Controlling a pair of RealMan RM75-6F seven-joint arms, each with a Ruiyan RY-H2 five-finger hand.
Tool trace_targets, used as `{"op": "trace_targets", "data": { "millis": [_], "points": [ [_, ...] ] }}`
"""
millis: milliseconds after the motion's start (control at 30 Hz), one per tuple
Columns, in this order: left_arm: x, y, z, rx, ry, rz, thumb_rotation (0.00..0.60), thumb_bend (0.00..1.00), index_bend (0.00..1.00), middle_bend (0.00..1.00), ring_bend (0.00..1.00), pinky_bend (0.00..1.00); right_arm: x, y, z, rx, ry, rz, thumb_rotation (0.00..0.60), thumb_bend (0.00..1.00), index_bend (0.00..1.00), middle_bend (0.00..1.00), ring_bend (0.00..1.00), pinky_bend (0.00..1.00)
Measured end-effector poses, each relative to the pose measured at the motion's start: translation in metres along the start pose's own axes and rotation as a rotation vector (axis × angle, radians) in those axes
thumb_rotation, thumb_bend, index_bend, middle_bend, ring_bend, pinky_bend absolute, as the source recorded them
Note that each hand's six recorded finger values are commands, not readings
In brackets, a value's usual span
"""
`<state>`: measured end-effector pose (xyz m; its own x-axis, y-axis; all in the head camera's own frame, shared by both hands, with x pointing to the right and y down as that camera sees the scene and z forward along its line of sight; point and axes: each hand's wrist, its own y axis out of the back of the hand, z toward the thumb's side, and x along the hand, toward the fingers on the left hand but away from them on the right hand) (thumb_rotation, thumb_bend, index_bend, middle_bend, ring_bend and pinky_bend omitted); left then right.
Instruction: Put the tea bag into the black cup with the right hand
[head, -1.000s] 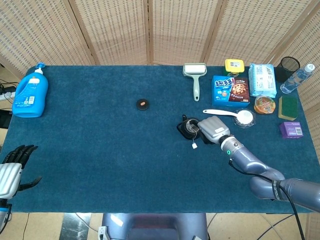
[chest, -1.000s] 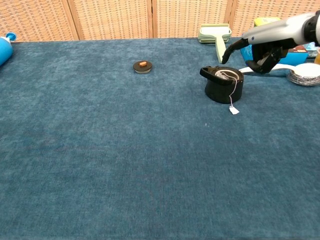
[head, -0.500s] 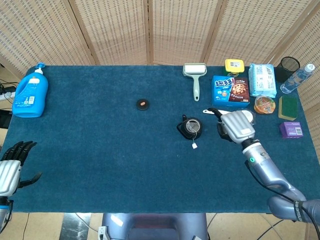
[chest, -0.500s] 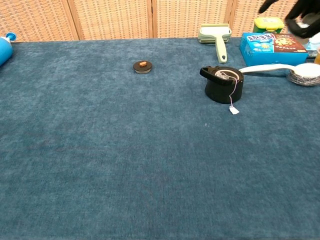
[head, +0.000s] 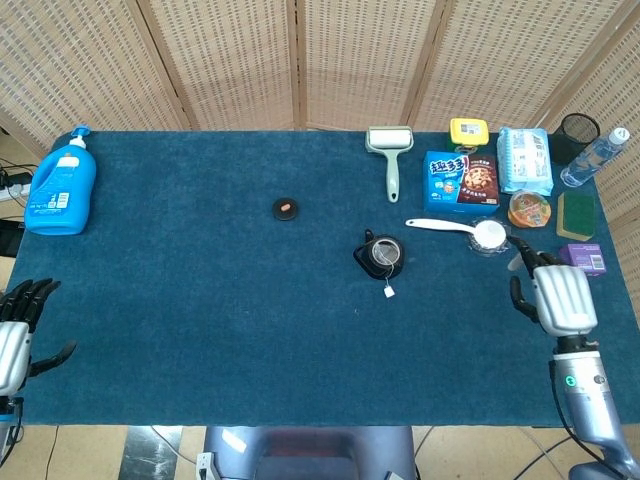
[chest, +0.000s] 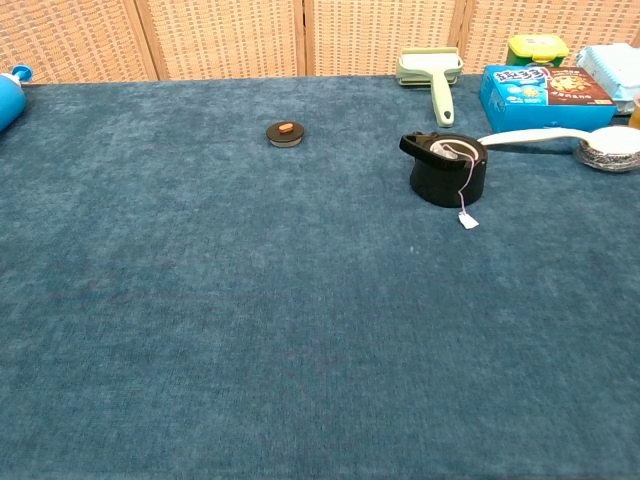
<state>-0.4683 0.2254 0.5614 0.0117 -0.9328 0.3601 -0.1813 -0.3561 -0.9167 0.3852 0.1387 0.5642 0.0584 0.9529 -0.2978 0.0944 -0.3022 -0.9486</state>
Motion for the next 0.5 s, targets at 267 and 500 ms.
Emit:
{"op": "trace_targets", "data": {
  "millis": [267,500],
  "points": [
    [-0.008,0.002,0.006,-0.006,-0.012,0.008,0.600,0.25,0.13,0.12,0.07,0.11,0.048,-0.004,-0.030,0.003,-0.108,0.005,0.600,0.61,0.18,0.37,0.39,0.44],
    [-0.011,-0.005,0.012,0.000,-0.028,-0.026,0.600,0.25,0.13,0.12,0.07,0.11,0.070,-0.011,-0.037,-0.024,-0.124,0.047,0.600,0.61,0.18,0.37,0.39,0.43]
  ]
}}
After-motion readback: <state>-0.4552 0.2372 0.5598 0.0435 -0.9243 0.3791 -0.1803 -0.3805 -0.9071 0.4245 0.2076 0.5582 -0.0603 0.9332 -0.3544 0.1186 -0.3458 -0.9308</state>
